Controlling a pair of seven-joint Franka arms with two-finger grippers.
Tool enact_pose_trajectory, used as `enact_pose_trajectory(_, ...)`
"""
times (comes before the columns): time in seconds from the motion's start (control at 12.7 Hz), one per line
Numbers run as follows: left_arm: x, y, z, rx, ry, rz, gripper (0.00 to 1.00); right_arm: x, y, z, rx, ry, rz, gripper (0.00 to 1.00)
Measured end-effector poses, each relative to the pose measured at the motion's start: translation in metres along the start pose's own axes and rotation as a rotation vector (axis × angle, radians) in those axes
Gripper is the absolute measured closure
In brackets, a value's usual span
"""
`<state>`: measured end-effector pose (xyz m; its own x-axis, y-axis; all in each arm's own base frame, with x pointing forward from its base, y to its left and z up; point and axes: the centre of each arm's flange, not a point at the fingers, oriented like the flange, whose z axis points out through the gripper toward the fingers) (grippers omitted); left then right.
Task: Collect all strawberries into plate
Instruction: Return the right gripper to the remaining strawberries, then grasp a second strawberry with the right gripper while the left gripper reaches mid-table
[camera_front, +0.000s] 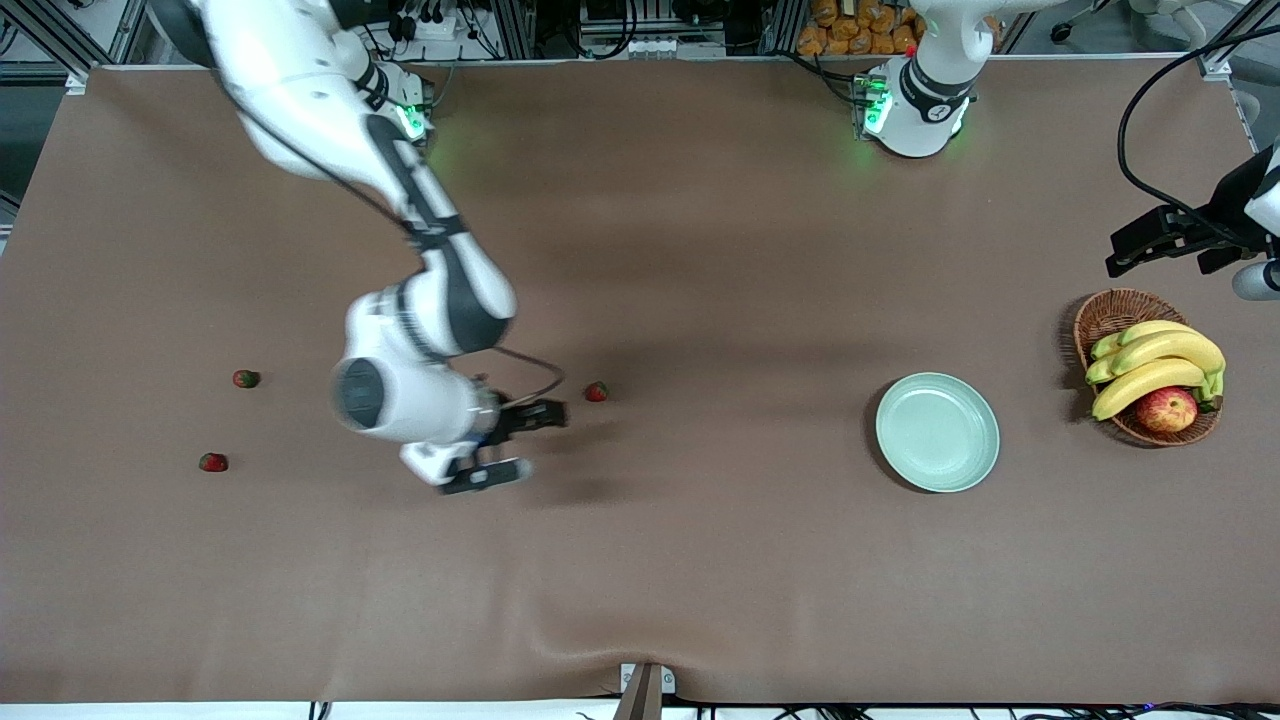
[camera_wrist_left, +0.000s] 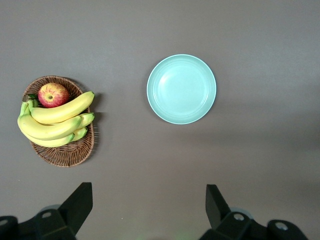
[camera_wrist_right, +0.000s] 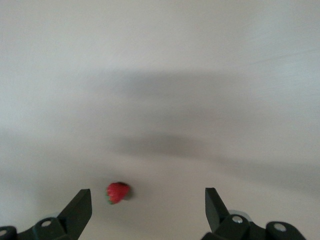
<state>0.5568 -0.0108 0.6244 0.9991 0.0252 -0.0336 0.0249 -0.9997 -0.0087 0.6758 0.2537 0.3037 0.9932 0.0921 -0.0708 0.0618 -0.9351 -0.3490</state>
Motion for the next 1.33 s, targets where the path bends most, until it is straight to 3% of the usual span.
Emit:
enact_pose_trajectory(0.16, 0.0, -0.001, 0.0, 0.0, 0.0, -0.001, 0.0, 0.011, 0.081, -0.047, -0.018, 0.003, 0.089, 0.0)
enact_pose_trajectory(0.31, 0.0, 0.0, 0.0, 0.0, 0.0, 0.0, 0.0, 0.012, 0.15, -0.075, -0.121, 0.005, 0.122, 0.0)
enact_pose_trajectory(0.47, 0.0, 0.0, 0.0, 0.0, 0.001, 0.001, 0.0, 0.011, 0.193, -0.087, -0.254, -0.002, 0.078, 0.0)
enact_pose_trajectory(0.63, 0.0, 0.001, 0.0, 0.0, 0.001, 0.002, 0.0, 0.011, 0.229, -0.096, -0.319, -0.002, -0.025, 0.0)
enact_pose_trajectory(0.78, 0.0, 0.004, 0.0, 0.0, 0.001, 0.008, 0.0, 0.011, 0.285, -0.107, -0.34, 0.029, -0.162, 0.0)
enact_pose_trajectory(1.1, -0.001, 0.025, 0.002, -0.004, -0.005, 0.043, 0.0, -0.007, 0.395, -0.081, -0.337, -0.023, -0.333, 0.0)
enact_pose_trajectory(1.33, 0.008, 0.123, 0.032, -0.025, 0.009, 0.066, 0.0, -0.009, 0.424, -0.051, -0.34, -0.037, -0.402, 0.0)
